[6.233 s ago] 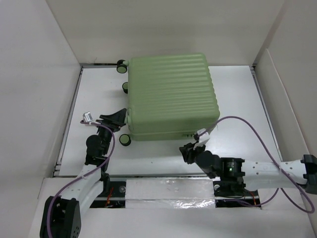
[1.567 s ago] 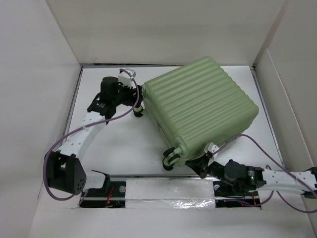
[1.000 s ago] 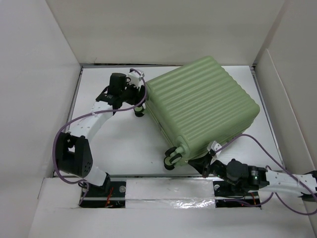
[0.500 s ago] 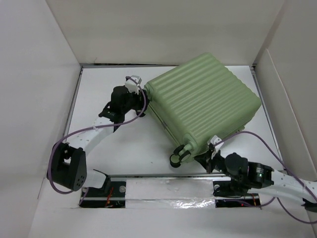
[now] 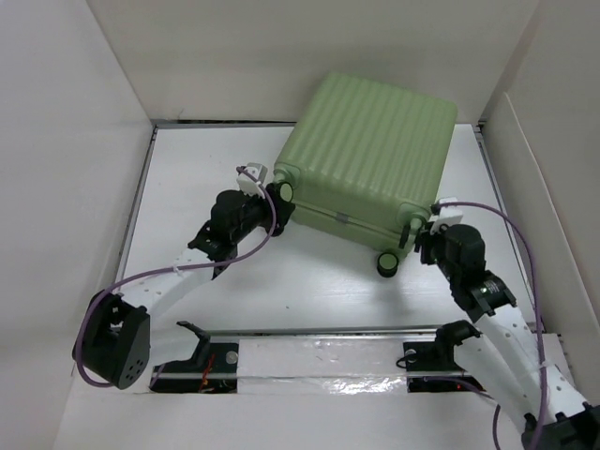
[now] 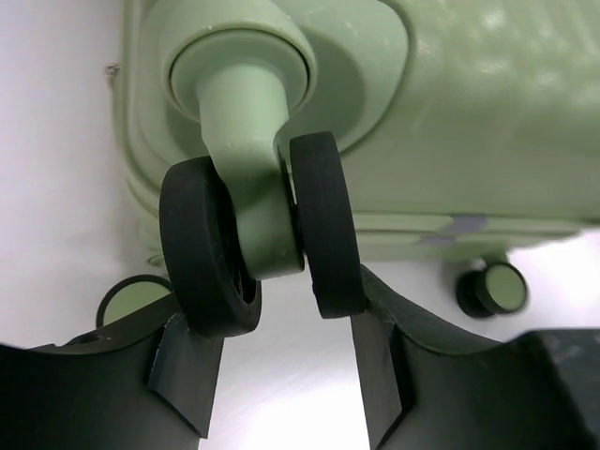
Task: Pack the luggage
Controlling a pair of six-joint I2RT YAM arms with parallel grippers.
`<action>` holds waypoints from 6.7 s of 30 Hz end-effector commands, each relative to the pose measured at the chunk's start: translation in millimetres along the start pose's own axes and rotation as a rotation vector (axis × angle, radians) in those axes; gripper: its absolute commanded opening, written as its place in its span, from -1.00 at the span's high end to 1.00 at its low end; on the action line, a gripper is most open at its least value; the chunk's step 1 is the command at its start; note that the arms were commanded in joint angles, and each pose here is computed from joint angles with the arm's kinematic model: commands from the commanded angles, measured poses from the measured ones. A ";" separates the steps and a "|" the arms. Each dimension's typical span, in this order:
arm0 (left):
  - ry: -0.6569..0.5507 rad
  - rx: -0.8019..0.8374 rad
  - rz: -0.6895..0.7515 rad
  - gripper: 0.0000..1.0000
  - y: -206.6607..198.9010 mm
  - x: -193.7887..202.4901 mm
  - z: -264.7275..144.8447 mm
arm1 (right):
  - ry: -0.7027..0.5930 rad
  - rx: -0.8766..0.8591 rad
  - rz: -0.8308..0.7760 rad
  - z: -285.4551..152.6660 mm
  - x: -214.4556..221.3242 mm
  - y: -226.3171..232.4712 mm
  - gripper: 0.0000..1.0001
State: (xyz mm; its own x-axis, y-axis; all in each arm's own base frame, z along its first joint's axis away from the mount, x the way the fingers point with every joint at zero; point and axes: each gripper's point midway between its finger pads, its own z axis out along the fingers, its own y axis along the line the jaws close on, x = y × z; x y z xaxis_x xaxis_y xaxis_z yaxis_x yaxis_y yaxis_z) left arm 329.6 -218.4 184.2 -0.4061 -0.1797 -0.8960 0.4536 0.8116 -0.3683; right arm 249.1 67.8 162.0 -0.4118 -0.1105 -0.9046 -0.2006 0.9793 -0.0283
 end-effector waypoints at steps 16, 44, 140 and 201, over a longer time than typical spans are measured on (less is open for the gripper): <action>-0.250 0.152 -0.137 -0.50 -50.2 -62.5 -21.0 | -0.240 -0.268 0.105 4.1 -15.6 35.0 1.00; -0.332 0.059 -0.146 1.00 -36.1 -85.9 -12.3 | -0.183 -0.190 0.201 -9.8 21.3 70.6 0.71; -0.475 -0.001 -0.209 1.00 -18.0 -113.4 -6.6 | -0.293 -0.262 0.119 26.6 7.0 59.9 1.00; -0.501 0.042 -0.340 1.00 26.0 -125.0 -19.0 | -0.383 -0.221 0.129 75.8 -48.2 46.7 0.96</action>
State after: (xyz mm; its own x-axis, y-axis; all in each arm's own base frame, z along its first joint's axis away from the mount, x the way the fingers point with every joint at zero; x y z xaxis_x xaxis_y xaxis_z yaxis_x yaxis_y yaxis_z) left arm 383.4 -166.9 205.4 -0.3364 -0.5918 -0.7326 0.2152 0.7090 -0.6716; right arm 310.3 121.6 111.5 -0.3043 0.0105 -0.9525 -0.3893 0.9113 0.1344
